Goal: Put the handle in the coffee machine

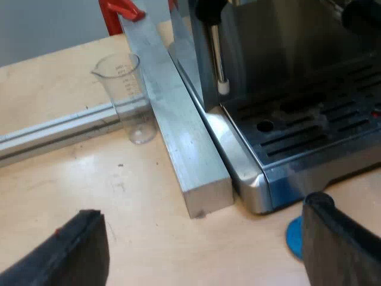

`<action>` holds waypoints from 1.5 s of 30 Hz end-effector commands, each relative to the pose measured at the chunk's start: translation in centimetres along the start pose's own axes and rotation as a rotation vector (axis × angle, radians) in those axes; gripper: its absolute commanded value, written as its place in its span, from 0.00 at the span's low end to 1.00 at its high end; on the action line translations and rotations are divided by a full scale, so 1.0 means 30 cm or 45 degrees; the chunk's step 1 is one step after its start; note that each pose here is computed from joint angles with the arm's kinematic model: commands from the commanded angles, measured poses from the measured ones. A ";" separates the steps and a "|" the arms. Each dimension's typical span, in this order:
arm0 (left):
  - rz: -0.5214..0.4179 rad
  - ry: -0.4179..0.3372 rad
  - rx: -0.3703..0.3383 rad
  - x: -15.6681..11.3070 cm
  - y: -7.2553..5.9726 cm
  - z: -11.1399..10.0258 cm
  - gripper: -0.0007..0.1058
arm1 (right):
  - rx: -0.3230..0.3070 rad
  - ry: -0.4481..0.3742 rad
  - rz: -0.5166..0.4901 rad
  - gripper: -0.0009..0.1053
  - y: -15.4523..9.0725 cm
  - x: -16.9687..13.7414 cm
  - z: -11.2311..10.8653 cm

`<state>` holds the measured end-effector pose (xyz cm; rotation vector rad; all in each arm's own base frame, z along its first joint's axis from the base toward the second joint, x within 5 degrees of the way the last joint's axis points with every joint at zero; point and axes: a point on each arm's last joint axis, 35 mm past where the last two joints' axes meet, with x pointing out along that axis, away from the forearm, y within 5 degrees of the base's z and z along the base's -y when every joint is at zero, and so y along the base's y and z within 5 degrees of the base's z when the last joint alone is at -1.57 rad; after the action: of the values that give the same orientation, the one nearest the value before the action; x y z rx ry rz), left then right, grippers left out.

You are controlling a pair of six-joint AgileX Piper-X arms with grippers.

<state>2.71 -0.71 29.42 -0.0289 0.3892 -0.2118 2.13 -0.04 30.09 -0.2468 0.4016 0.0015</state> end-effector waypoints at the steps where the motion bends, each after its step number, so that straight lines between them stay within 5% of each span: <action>1: 0.012 0.050 -0.018 0.004 0.002 -0.009 0.65 | 0.000 0.054 0.037 0.78 0.010 0.055 -0.039; 14: 0.030 0.049 -0.025 0.004 0.003 -0.009 0.65 | 0.017 0.198 0.143 0.78 0.040 0.133 -0.136; 31: 0.021 0.049 -0.025 0.004 0.002 -0.009 0.65 | 0.019 0.189 0.166 0.78 0.042 0.134 -0.135; 38: -0.003 0.039 -0.023 0.012 0.002 -0.010 0.65 | 0.127 0.195 0.151 0.78 0.041 0.135 -0.135; 45: -0.006 0.037 -0.026 0.012 0.001 -0.010 0.65 | 0.127 0.195 0.152 0.78 0.041 0.134 -0.135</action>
<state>2.75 -0.72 28.84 -0.0355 0.4247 -0.2104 4.16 0.02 24.44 -0.1238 0.5721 0.0827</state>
